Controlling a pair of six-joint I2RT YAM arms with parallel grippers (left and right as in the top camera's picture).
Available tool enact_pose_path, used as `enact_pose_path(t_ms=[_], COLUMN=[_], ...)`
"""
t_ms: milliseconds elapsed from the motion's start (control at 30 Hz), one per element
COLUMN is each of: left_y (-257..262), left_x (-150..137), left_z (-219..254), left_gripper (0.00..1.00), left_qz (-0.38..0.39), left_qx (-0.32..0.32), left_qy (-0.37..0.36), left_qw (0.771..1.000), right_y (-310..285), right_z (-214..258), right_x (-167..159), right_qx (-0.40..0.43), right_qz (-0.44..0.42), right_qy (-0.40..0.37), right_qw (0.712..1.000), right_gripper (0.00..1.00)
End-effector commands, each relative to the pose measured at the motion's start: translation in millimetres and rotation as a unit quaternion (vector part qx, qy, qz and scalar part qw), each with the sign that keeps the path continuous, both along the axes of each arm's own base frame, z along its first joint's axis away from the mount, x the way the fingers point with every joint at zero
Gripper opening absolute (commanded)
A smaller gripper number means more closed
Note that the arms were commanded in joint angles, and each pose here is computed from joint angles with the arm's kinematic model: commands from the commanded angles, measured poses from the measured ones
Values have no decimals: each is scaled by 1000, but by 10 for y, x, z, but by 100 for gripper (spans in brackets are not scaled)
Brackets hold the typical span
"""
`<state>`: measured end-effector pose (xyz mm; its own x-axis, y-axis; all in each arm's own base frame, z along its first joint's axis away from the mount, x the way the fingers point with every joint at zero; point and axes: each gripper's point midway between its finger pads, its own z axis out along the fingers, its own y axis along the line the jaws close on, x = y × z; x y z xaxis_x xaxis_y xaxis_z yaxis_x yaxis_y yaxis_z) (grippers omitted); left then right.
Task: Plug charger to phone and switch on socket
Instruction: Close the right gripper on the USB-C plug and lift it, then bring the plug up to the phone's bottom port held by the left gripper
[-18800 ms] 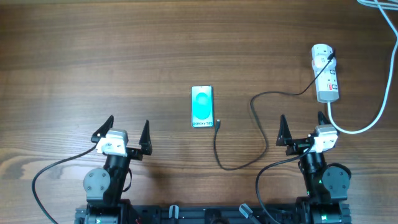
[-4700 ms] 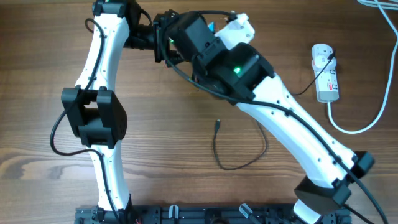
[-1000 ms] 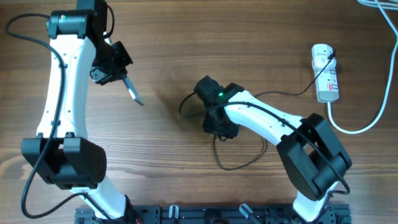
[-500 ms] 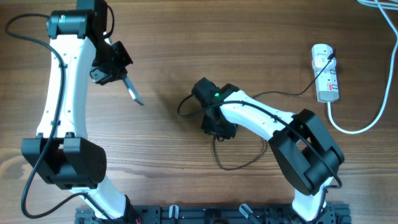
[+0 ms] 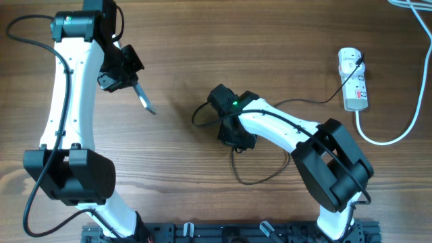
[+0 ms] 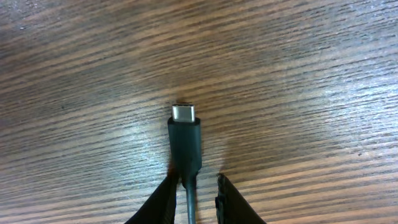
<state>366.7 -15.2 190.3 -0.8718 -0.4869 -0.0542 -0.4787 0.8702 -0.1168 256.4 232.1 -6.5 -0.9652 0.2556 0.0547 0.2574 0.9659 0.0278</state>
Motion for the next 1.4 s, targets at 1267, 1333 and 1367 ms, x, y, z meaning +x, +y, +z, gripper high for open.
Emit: enact_pose_path(t_ms=[1267,1333,1367], left_y=[-17,-220,-324], left_x=[6,63,105], left_z=[17,56,89], left_gripper=[4,4,4], left_qz=[3,-22,-39], left_qx=[-10,-67,-96], left_qy=[-3,-18,-31], left_qw=[1000,997,994], right_y=[-17,90,147], right_z=[-246,-143,-72], right_x=[-64,-94,-95], right_qx=[-9,25,43], right_qz=[38,54,75], right_qy=[20,26,24], right_qw=[999,998,996], right_gripper=[4,4,4])
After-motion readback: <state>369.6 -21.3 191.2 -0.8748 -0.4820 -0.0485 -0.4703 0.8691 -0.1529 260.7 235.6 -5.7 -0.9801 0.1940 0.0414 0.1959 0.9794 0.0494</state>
